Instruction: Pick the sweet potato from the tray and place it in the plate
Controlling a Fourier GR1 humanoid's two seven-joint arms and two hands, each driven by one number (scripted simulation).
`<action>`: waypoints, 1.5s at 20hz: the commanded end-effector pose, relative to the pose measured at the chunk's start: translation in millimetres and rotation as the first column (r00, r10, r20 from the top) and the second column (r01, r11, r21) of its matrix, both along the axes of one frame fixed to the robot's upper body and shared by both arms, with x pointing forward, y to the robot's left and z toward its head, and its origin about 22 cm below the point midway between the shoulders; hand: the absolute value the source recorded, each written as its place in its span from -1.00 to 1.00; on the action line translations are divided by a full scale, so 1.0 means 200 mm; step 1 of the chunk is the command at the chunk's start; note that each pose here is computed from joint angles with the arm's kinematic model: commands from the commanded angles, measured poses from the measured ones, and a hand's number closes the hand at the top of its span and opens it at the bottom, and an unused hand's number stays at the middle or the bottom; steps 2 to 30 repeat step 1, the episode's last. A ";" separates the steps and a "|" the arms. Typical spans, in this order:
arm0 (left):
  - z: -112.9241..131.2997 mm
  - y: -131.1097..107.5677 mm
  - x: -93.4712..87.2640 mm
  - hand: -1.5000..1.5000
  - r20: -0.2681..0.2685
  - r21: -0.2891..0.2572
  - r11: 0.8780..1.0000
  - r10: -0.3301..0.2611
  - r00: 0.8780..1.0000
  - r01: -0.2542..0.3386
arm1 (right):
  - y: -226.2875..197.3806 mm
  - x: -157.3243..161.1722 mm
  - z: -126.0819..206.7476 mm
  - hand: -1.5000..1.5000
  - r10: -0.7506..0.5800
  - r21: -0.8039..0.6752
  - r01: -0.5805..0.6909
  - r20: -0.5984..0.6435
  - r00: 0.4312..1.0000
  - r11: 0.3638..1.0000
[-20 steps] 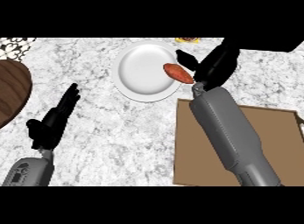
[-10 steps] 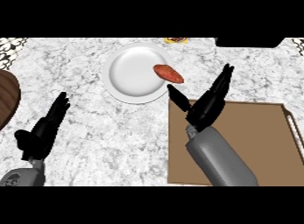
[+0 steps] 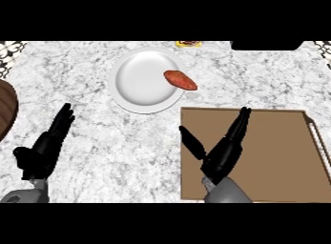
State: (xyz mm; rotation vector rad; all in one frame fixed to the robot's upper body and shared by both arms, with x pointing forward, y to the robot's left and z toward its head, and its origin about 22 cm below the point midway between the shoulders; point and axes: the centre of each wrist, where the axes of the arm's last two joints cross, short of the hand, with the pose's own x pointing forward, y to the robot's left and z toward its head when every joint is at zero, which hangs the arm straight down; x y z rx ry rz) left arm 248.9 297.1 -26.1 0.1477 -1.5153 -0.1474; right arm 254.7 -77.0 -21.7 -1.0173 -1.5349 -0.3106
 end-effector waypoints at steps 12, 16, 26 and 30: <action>-0.06 -0.03 -0.05 0.00 -0.003 -0.003 1.000 0.015 1.000 -0.015 | -0.05 -0.12 -0.06 -1.00 -0.045 0.035 0.044 0.053 0.998 0.998; -0.06 -0.03 -0.05 0.00 -0.003 -0.003 1.000 0.015 1.000 -0.015 | -0.05 -0.12 -0.06 -1.00 -0.045 0.035 0.044 0.053 0.998 0.998; -0.06 -0.03 -0.05 0.00 -0.003 -0.003 1.000 0.015 1.000 -0.015 | -0.05 -0.12 -0.06 -1.00 -0.045 0.035 0.044 0.053 0.998 0.998; -0.06 -0.03 -0.05 0.00 -0.003 -0.003 1.000 0.015 1.000 -0.015 | -0.05 -0.12 -0.06 -1.00 -0.045 0.035 0.044 0.053 0.998 0.998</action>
